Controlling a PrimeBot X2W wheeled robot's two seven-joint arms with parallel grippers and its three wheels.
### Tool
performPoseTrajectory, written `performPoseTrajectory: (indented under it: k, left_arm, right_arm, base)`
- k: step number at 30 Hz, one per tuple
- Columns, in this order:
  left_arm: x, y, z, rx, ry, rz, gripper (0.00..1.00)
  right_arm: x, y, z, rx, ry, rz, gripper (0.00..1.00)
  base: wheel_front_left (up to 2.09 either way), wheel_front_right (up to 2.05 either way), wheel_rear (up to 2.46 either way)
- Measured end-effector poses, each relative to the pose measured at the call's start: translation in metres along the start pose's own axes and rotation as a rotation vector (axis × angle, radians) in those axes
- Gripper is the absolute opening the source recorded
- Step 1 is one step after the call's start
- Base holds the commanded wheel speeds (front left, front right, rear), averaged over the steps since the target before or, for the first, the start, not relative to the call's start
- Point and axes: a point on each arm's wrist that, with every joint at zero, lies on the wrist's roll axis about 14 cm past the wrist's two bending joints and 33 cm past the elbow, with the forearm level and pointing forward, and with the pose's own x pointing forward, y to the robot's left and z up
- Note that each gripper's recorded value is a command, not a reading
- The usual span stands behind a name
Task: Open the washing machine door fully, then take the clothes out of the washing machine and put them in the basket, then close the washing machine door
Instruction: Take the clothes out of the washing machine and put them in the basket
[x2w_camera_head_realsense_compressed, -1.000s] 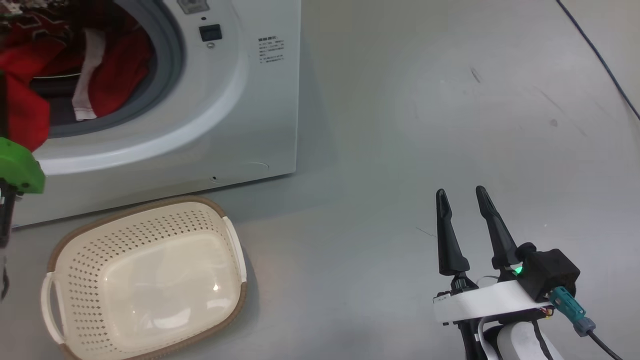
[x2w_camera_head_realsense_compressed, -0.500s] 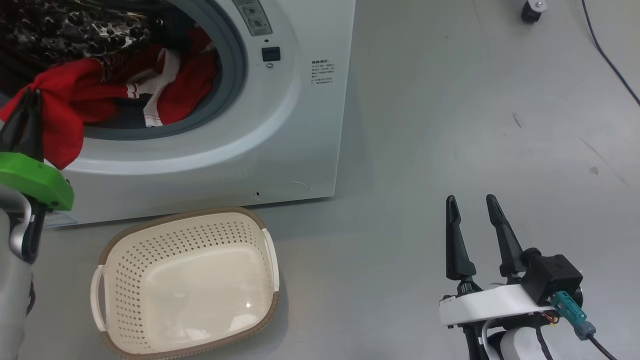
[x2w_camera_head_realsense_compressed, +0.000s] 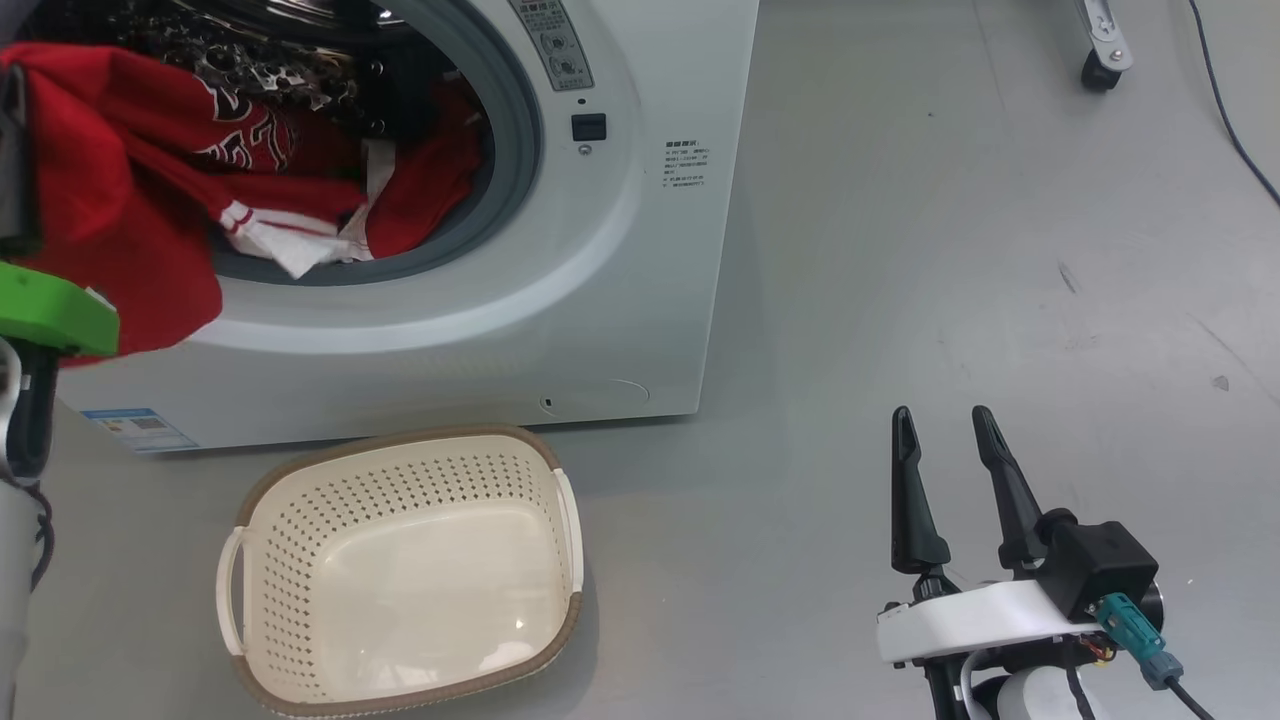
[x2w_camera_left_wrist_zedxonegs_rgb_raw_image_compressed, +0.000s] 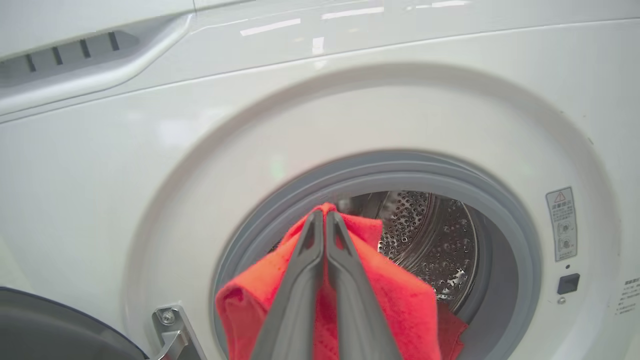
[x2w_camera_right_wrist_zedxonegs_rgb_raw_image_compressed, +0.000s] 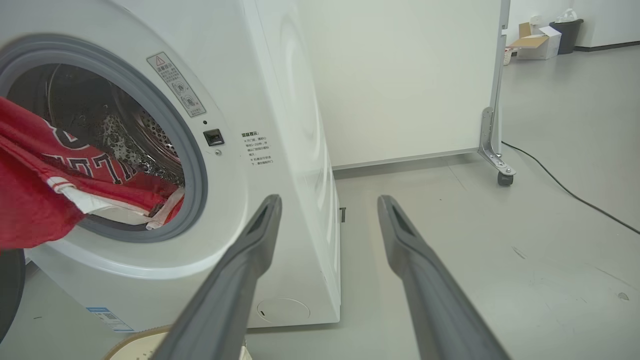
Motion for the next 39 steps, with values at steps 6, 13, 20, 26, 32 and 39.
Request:
performPoseTrajectory:
  k: [6, 13, 20, 26, 32, 39]
  left_arm:
    - [0.005, -0.007, 0.041, 0.019, -0.123, -0.031, 0.0]
    - [0.003, -0.018, 0.079, 0.005, -0.242, -0.052, 0.0]
    - [-0.009, -0.025, 0.069, 0.003, -0.223, -0.066, 0.0]
    - [-0.027, -0.034, 0.031, -0.006, -0.117, -0.089, 0.0]
    - [-0.043, -0.042, -0.011, -0.009, 0.009, -0.112, 0.0]
    - [-0.073, -0.057, -0.075, -0.007, 0.209, -0.163, 0.0]
  right_arm:
    - [0.0, 0.001, -0.001, 0.0, 0.003, 0.004, 1.0]
    - [-0.001, 0.002, 0.0, -0.002, 0.0, 0.008, 1.0]
    - [-0.004, 0.003, 0.0, -0.003, 0.0, 0.008, 1.0]
    - [-0.006, 0.003, 0.0, -0.004, 0.001, 0.006, 1.0]
    - [-0.007, 0.001, -0.006, 0.0, 0.021, -0.001, 1.0]
    - [-0.006, 0.002, -0.015, 0.008, 0.049, 0.002, 1.0]
  base:
    - [0.0, 0.0, 0.0]
    - [0.0, 0.0, 0.0]
    - [0.0, 0.0, 0.0]
    - [0.0, 0.0, 0.0]
    - [0.0, 0.0, 0.0]
    - [0.0, 0.0, 0.0]
